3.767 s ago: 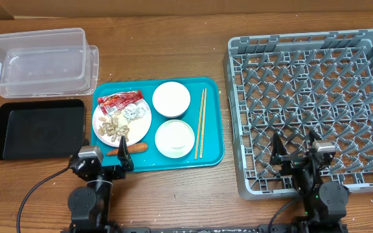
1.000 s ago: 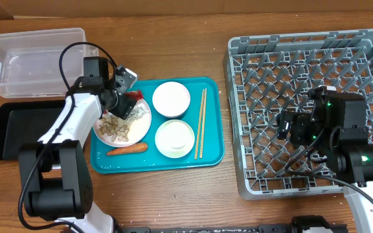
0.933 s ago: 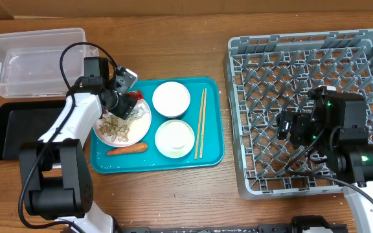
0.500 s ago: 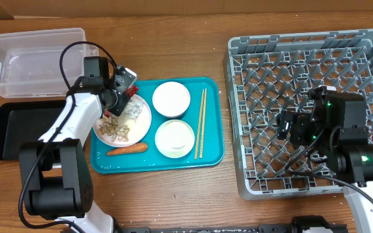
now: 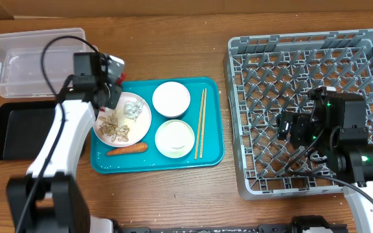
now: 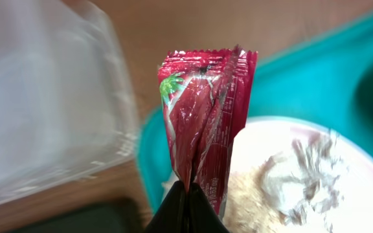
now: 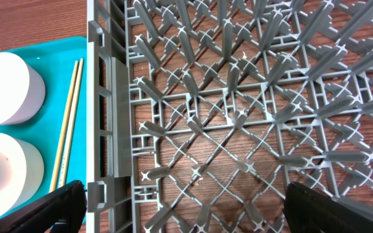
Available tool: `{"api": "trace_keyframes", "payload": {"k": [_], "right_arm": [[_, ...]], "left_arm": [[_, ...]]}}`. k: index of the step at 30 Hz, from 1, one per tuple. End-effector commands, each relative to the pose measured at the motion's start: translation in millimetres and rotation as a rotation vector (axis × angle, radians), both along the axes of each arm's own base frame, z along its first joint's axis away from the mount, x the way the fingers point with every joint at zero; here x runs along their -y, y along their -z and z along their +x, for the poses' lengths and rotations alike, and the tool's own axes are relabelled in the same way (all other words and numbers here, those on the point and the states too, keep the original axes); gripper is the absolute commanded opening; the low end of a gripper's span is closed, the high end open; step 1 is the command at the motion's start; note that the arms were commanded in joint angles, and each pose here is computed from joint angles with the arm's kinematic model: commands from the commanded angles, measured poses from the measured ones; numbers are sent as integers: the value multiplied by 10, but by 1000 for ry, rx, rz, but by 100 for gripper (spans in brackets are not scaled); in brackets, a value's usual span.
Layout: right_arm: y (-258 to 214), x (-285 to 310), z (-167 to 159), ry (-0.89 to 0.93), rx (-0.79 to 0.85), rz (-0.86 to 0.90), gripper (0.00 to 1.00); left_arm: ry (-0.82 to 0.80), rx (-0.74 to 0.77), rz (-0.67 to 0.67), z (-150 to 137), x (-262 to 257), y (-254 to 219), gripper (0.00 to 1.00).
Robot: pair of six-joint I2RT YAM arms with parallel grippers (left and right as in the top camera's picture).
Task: Sort waste into correct bins and load items into the dishwasher
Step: 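Carry the red wrapper left and drop it into the clear bin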
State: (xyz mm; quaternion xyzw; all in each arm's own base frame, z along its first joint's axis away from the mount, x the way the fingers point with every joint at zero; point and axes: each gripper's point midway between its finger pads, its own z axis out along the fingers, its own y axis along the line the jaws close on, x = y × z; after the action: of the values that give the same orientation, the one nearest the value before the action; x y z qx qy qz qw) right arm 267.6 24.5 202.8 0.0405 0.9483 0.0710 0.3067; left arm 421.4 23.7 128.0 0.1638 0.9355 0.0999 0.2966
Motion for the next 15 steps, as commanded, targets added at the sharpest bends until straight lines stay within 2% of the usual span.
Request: {"api": "trace_keyframes", "payload": {"k": [1,7,15], "right_arm": [[-137,-2,41,4,39,5,100],[-135,-2,40,4,38,5,100],[-135,-3,40,4,38,6,100]], "left_arm": [[-118,167,42,93,-185,-570,4],[-228,344,85,275,-550,-948,4],[-429,504,-21,494,-1164,-1016,4]]}}
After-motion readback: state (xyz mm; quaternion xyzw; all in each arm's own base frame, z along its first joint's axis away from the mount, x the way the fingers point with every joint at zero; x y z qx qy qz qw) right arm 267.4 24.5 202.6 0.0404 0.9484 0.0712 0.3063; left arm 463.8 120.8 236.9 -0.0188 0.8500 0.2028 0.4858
